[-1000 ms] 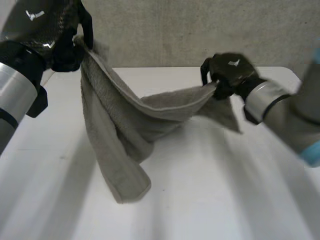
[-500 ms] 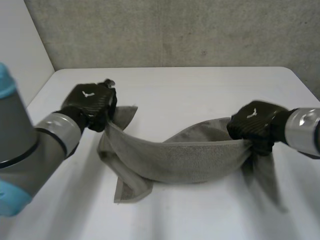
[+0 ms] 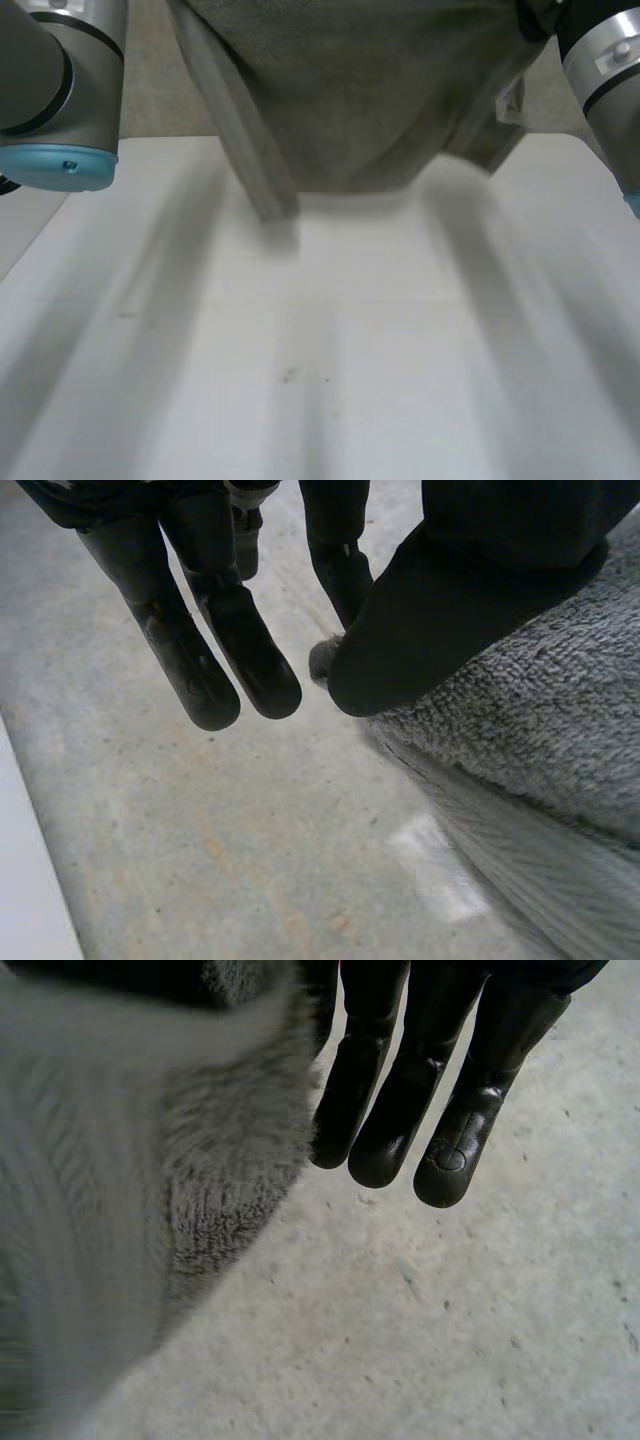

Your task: Fold the towel.

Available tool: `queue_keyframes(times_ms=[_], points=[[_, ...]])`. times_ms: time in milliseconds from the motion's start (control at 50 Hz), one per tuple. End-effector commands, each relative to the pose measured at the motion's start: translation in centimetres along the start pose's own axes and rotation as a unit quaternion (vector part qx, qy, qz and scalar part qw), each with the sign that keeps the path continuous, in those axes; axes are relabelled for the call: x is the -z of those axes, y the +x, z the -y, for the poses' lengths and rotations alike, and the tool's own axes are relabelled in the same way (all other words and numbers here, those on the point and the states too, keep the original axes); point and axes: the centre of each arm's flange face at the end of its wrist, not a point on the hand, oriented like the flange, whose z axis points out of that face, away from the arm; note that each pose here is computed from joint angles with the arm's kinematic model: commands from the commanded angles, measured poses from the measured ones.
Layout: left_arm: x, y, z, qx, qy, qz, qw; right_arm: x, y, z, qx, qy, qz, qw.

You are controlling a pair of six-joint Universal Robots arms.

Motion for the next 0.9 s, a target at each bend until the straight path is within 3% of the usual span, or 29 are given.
queue_keyframes(times_ms=[20,80,160,180,220,240,280,320,440,600,780,900], points=[[5.3,1.2,-6.4,-0.017,-0.122,-0.036,0.992,3.5,-3.4,-2.5,-0.033,-0.103,0.105,0.989],[8.3,1.4,-9.6,-0.027,-0.186,-0.052,0.981,5.5,-5.6,-4.7,-0.055,-0.172,0.159,0.971],[11.7,1.7,-12.7,-0.035,-0.251,-0.070,0.965,9.1,-9.1,-8.3,-0.086,-0.270,0.230,0.931],[13.4,1.9,-13.9,-0.038,-0.280,-0.079,0.956,9.1,-9.1,-8.4,-0.086,-0.271,0.230,0.931],[15.2,2.1,-15.1,-0.042,-0.309,-0.090,0.946,11.8,-11.5,-10.5,-0.099,-0.328,0.277,0.898],[17.0,2.4,-16.3,-0.047,-0.338,-0.101,0.934,11.8,-11.5,-10.5,-0.099,-0.328,0.277,0.898],[18.5,2.5,-17.1,-0.049,-0.362,-0.109,0.924,14.0,-13.1,-11.7,-0.101,-0.366,0.313,0.870],[20.8,2.8,-17.8,-0.054,-0.396,-0.124,0.908,14.7,-13.5,-12.0,-0.102,-0.375,0.323,0.863],[22.4,3.0,-17.1,-0.052,-0.414,-0.141,0.898,16.0,-14.0,-12.2,-0.105,-0.383,0.332,0.856],[21.4,3.0,-13.6,-0.035,-0.359,-0.164,0.918,16.2,-13.8,-11.3,-0.111,-0.362,0.328,0.866],[20.2,2.2,-12.5,-0.008,-0.315,-0.223,0.923,16.5,-14.1,-11.5,-0.110,-0.359,0.326,0.868],[19.7,1.7,-13.2,-0.042,-0.279,-0.297,0.912,16.7,-13.8,-12.1,-0.112,-0.365,0.320,0.867]])
